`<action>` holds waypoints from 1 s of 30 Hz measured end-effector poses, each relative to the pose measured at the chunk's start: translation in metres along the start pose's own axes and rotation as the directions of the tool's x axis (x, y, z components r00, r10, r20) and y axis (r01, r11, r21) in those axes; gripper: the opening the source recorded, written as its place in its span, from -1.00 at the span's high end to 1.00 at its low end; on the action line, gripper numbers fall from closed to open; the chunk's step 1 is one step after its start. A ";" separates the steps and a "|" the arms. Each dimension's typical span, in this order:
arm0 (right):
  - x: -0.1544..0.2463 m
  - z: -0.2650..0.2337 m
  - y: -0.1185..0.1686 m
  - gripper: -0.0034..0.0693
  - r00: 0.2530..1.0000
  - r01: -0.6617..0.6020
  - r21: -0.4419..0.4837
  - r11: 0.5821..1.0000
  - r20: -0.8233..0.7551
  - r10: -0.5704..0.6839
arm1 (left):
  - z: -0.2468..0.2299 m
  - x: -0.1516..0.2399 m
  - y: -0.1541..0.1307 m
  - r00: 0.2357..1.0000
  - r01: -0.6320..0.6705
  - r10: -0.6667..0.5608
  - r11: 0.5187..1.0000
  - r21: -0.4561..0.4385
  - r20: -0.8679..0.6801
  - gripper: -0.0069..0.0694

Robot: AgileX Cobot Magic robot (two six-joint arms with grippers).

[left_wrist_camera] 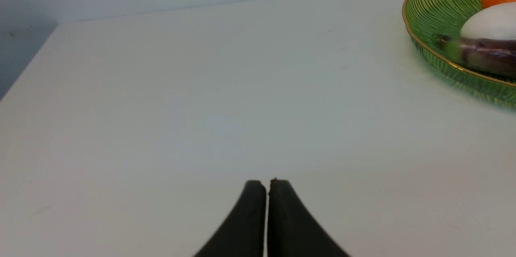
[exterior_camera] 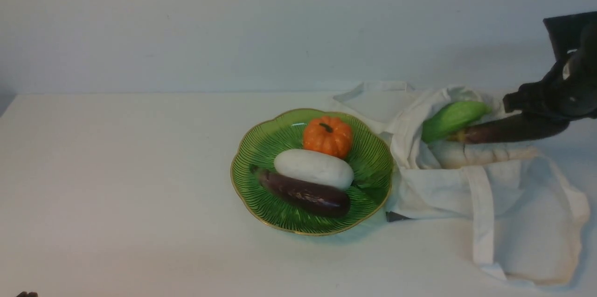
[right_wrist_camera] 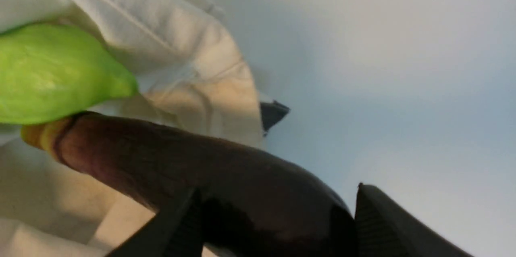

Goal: Take vegetables from cloth bag on white table place on plate.
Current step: 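Take the eggplant out of the bag and place it on the plate with the right gripper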

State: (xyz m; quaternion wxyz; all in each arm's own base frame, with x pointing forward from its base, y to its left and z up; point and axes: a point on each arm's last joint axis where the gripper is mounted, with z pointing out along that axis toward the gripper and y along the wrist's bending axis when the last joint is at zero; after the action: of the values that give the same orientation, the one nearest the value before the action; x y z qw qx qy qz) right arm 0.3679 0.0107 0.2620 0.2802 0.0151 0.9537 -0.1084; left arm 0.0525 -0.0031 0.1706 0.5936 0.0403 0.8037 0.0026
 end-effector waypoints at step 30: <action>0.016 -0.082 0.143 -0.29 0.983 -0.148 -0.525 0.838 0.014 0.182 | 0.000 0.000 0.000 1.000 0.000 0.000 1.000 0.000 0.000 0.83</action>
State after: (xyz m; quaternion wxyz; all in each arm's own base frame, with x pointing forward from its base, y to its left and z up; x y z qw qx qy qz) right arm 0.3240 0.1674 0.2925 0.3122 0.0171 0.9330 0.1782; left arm 0.0525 -0.0031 0.1706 0.5936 0.0403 0.8037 0.0026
